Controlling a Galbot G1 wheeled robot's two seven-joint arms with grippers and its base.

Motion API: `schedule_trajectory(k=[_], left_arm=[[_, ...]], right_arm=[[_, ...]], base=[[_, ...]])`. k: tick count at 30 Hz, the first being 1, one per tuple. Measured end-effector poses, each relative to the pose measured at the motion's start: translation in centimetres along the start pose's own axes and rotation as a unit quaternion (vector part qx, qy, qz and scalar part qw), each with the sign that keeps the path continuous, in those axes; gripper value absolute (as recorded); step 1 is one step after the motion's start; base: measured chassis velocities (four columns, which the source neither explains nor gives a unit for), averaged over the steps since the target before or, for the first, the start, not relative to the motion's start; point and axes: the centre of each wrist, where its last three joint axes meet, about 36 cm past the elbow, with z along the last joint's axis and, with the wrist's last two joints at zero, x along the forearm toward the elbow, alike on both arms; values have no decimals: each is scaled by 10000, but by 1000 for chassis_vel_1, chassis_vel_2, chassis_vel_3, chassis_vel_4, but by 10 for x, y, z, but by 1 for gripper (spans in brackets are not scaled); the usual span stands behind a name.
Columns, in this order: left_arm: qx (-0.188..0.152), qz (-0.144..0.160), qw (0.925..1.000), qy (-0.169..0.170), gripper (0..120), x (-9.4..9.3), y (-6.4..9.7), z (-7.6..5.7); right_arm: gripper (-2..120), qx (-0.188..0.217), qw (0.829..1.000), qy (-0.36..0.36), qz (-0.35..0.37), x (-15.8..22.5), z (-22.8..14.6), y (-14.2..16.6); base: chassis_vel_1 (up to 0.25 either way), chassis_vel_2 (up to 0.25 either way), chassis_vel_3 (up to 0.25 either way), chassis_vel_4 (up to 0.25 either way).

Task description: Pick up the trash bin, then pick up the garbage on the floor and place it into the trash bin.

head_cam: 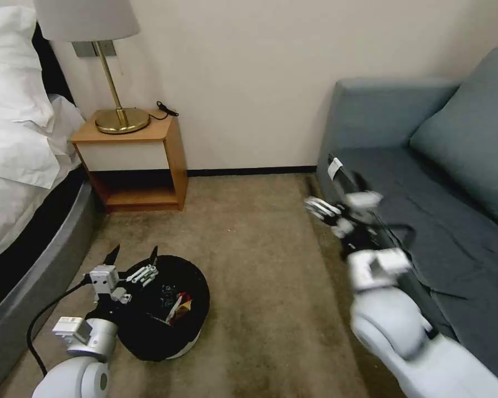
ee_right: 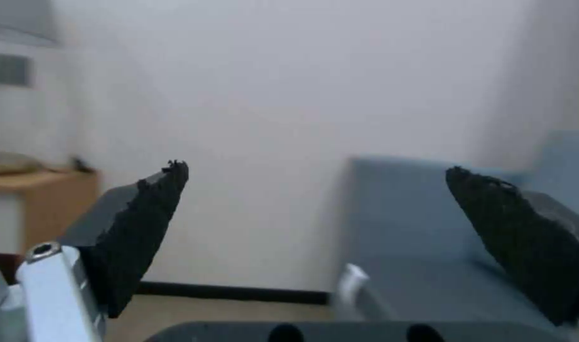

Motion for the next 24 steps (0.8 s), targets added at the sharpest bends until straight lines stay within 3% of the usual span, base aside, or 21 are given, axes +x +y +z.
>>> schedule_trajectory(k=[6,13,24], left_arm=[[-112,155,9998,10,100,4,-3,0],[-212,248,9995,18,100,5,-9,2],[-206,59,9998,-22,100,5,-12,1]], right_arm=[[100,-308,9979,221,534,32,-3,29],[100,-451,9959,237,754,43,-3,48],[100,-631,9940,468,767,53,1,58]], base=[[0,0,0,0],[0,0,0,0],[0,0,0,0]])
